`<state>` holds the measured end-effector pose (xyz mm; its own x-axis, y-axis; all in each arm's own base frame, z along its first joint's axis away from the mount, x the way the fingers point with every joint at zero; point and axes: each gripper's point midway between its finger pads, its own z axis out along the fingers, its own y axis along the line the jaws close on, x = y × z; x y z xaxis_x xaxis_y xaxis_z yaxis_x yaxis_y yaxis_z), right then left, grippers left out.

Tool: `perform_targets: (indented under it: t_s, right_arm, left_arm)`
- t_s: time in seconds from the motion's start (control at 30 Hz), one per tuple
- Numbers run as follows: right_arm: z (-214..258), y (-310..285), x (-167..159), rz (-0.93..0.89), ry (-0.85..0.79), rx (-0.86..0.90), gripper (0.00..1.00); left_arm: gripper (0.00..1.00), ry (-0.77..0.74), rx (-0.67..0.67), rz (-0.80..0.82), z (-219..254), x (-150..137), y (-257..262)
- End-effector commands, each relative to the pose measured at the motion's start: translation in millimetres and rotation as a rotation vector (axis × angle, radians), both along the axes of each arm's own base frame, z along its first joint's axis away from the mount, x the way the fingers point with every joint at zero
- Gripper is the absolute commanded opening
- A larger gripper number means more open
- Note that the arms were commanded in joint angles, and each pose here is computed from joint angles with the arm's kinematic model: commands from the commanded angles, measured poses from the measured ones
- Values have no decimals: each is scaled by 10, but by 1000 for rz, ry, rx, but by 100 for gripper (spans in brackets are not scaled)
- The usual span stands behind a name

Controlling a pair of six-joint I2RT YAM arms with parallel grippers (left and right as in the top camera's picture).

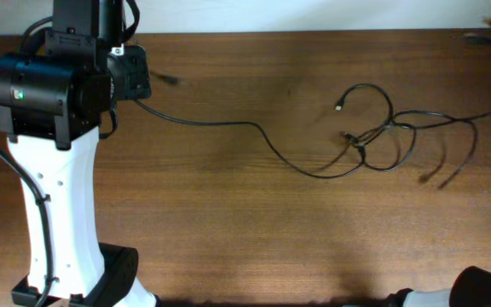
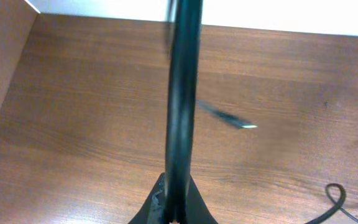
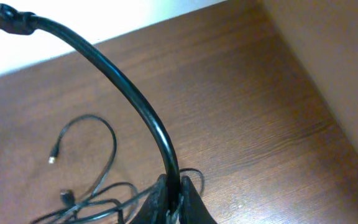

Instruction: Untangle cables

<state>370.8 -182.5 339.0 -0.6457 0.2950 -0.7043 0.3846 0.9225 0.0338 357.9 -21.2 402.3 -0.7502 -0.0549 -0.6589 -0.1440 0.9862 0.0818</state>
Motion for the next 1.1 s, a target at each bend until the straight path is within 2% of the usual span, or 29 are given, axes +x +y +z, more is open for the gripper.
perform_targets:
  t_s: [0.0,0.2,0.4,0.53,0.63,0.77,0.9,1.0,1.07]
  right_arm:
    - [250,-8,-42,25,-91,40,4]
    - [225,35,-23,43,-90,62,4]
    - [189,452,102,162,-79,108,4]
    - [143,756,210,193,-21,8,4]
    - [120,859,222,208,-2,-12,4]
    - [104,888,220,216,5,-7,4]
    - [81,891,220,216,12,-3,4]
    - [12,948,279,245,19,31,4]
    - [-58,942,299,246,38,38,4]
  left_arm:
    - [0,-15,-8,5,51,-50,16]
    - [0,-14,-7,2,49,-50,16]
    - [0,-13,-10,0,48,-50,8]
    - [0,-18,-8,1,56,-41,10]
    - [0,-60,62,183,131,-48,371]
    - [0,-57,54,337,131,-130,860]
    - [0,-122,43,493,343,-486,1360]
    - [0,-164,-63,442,443,-643,1313]
    - [0,-175,-74,435,471,-673,1294]
